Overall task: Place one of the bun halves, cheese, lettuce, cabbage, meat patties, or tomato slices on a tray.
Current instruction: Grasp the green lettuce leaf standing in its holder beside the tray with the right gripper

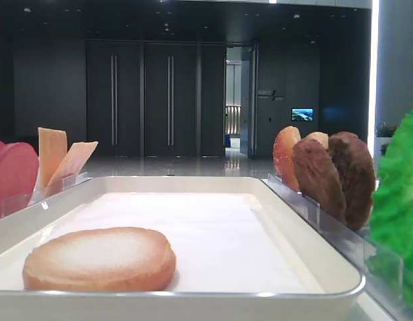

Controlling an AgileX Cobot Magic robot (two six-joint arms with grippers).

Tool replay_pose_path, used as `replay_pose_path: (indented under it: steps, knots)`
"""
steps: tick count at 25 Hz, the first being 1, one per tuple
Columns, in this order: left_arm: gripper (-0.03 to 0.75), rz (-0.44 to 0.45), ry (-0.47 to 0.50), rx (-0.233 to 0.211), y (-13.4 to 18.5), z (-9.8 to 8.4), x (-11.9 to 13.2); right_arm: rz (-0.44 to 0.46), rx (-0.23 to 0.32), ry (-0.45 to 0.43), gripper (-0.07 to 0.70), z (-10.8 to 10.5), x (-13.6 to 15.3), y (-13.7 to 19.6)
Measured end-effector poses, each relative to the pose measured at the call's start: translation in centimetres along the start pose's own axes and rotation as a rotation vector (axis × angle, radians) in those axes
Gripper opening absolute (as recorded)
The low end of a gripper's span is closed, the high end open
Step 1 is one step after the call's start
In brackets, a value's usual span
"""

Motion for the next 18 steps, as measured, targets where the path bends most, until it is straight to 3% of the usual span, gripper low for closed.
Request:
replay_pose_path:
  steps: [18]
  knots:
    - [0.471,0.0,0.0,0.0,0.0,0.0,0.0,0.038,-0.021,-0.107,0.496,4.3,-0.4,1.0]
Point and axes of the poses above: a point on each arm's last joint axis where the gripper is mounted, x pointing out along that axis toward the gripper, z along the wrist's bending axis when the last joint is at zero, y = z × x, the point moved 1 cm from there along x, pointing out along that axis toward the gripper, and after that the axes turned 3 degrees about x, right-handed, at the moved point
